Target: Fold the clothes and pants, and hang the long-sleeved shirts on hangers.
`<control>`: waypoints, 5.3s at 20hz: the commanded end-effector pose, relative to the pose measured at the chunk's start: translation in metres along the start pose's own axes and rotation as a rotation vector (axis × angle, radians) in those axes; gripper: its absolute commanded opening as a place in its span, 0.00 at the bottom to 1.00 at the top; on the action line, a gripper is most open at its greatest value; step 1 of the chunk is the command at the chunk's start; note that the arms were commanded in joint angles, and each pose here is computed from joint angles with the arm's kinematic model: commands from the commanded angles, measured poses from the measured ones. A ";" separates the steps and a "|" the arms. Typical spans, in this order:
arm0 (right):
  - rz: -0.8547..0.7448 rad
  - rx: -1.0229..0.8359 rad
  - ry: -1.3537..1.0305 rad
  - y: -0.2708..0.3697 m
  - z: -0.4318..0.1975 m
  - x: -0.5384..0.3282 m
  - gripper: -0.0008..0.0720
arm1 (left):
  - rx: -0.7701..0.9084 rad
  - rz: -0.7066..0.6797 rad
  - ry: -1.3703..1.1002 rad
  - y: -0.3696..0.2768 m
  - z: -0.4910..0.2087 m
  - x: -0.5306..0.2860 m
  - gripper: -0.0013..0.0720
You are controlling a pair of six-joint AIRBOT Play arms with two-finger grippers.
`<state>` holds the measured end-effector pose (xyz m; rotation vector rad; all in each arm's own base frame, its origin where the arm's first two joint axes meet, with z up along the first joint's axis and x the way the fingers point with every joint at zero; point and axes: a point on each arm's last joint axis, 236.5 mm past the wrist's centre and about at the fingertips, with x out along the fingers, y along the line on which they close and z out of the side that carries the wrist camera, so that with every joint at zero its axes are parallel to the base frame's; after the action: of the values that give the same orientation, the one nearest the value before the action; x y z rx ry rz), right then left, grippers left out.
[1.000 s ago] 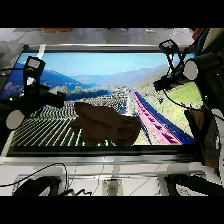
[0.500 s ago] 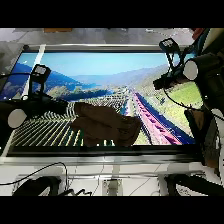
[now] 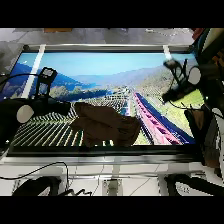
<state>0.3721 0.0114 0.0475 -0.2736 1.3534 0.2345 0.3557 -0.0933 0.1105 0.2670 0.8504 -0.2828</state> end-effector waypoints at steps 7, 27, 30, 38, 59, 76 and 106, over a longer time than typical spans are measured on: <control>0.518 0.173 0.040 0.106 -0.019 0.118 0.66 | -0.013 -0.002 0.005 -0.001 -0.001 0.002 0.96; 0.539 0.054 -0.223 0.145 0.083 0.079 0.03 | -0.208 0.039 0.134 0.012 -0.025 0.045 0.49; 0.511 0.007 -0.363 0.136 0.122 0.028 0.03 | -0.272 0.069 0.228 0.034 -0.050 0.059 0.49; 0.502 -0.004 -0.407 0.133 0.135 0.013 0.03 | -0.489 -0.397 0.500 -0.027 -0.146 0.087 0.59; 0.358 0.109 -0.706 0.065 0.197 -0.062 0.03 | -0.703 -0.494 0.161 0.013 -0.034 0.104 0.04; -0.003 0.083 -1.279 -0.008 0.099 -0.387 0.03 | -0.385 0.223 -0.918 0.185 0.155 -0.297 0.04; 0.311 0.554 -0.664 -0.078 0.213 0.032 0.57 | -0.160 0.014 -0.426 0.092 0.176 0.182 0.98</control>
<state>0.6018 0.0281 0.0727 0.4317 0.7218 0.2256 0.6248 -0.0907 0.1011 0.0617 0.4279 -0.2421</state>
